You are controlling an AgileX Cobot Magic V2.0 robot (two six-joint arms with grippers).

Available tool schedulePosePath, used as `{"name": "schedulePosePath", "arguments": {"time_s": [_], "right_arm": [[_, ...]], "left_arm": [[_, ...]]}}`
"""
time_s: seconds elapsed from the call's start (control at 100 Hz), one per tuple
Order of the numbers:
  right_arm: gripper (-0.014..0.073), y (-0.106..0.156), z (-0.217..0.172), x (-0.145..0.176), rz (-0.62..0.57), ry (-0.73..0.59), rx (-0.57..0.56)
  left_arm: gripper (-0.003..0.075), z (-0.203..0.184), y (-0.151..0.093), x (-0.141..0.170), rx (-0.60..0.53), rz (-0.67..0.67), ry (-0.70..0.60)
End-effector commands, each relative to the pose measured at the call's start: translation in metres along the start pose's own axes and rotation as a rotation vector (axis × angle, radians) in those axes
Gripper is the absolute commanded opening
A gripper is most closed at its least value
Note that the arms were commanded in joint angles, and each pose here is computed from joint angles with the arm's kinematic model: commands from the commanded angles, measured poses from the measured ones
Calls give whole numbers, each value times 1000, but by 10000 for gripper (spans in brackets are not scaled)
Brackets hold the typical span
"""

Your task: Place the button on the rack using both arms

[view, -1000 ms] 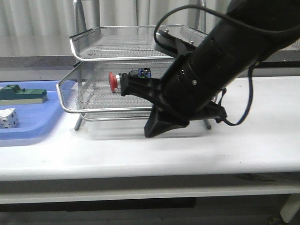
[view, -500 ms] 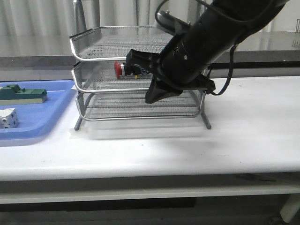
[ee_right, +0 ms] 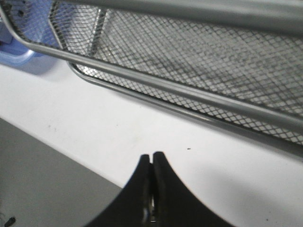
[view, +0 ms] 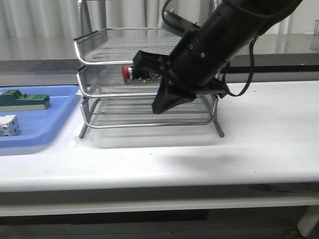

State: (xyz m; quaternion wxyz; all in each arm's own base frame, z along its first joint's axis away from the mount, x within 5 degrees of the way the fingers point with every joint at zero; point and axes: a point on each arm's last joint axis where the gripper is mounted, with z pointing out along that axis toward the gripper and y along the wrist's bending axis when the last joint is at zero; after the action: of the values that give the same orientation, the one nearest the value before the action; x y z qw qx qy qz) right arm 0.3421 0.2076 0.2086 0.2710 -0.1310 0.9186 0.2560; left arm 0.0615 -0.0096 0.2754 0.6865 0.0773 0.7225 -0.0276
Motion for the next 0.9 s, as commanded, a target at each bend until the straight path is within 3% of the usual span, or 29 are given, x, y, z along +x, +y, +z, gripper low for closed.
{"name": "schedulePosePath", "arguments": {"time_s": [0.0,0.45,0.64,0.89], "right_arm": [[-59,13,-40,-16,-55,-112,-13],[-59,-12,-144,23,-65,-350,120],[-59,-26,-192,50,-73,-475,205],[-59,-26,-243,91,-74,-637,255]], "left_arm": [[-21,-1,2,-17,-13,-19,-106],[-21,-1,2,-17,-13,-19,-106],[-21,-1,2,-17,-13,-19,-106],[-21,-1,2,-17,-13,-19,-106]]}}
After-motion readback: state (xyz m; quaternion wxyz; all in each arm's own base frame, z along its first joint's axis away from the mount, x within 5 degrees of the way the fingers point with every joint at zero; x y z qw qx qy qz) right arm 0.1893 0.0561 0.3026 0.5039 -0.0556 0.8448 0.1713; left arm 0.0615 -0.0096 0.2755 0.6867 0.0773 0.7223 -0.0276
